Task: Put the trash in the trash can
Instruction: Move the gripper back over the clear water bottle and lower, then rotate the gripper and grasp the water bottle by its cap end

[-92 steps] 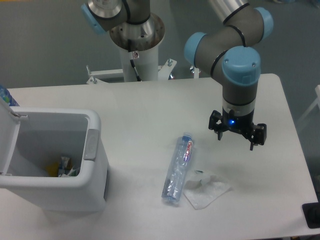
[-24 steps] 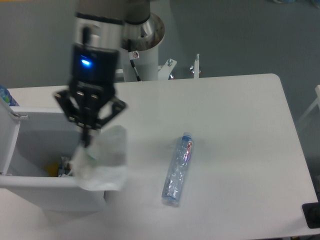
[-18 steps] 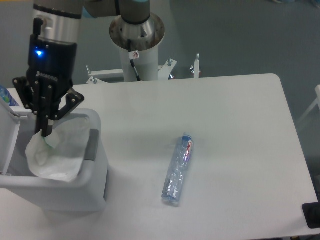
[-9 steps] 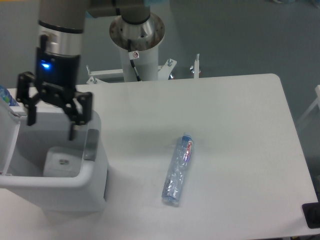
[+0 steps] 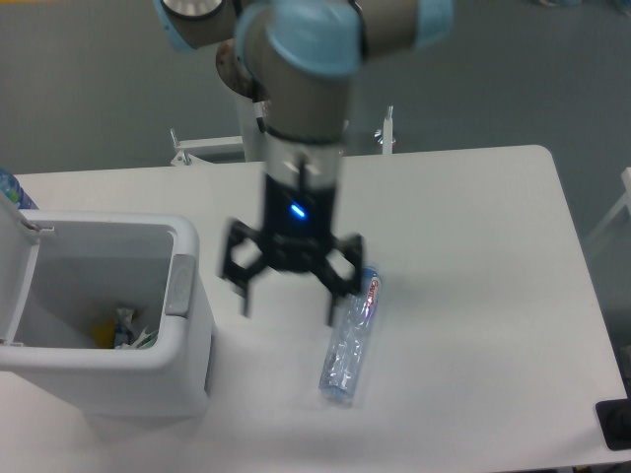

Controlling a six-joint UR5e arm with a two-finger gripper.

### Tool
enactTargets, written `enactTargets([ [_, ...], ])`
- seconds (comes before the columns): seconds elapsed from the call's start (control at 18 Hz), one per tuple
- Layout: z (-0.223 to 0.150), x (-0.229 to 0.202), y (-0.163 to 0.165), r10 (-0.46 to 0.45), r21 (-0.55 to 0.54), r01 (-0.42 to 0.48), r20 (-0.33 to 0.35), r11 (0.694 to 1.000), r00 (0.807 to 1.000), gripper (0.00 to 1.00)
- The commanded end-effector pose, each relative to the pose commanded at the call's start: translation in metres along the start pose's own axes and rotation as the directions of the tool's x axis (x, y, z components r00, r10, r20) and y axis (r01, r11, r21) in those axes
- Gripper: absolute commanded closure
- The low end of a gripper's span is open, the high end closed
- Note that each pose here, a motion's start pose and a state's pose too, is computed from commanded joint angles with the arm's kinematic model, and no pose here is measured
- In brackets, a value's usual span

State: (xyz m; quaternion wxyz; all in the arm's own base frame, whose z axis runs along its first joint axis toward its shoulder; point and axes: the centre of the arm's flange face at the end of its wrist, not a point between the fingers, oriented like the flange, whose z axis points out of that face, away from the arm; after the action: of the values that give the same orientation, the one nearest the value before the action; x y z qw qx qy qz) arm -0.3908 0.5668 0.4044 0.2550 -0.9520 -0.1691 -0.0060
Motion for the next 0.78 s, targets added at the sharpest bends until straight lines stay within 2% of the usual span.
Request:
enactTargets([
  [0.11, 0.037, -0.010, 0.011, 0.005, -0.052, -0.007, -0.021, 0.999, 1.000, 0.00],
  [0.28, 0.069, -0.018, 0.027, 0.023, -0.141, -0.028, -0.037, 0.990, 0.999, 0.00],
  [0.44, 0.092, -0.021, 0.044, 0.104, -0.261, -0.126, -0.095, 0.957, 0.990, 0.00],
  [0.56, 0.100, -0.024, 0.052, 0.132, -0.319, -0.158, -0.100, 0.934, 0.986, 0.00],
  [0.67, 0.110, -0.027, 0.054, 0.146, -0.338, -0.172, -0.103, 0.925, 0.984, 0.00],
  [0.78, 0.121, -0.032, 0.052, 0.161, -0.373, -0.178, -0.076, 0.911, 0.984, 0.00],
])
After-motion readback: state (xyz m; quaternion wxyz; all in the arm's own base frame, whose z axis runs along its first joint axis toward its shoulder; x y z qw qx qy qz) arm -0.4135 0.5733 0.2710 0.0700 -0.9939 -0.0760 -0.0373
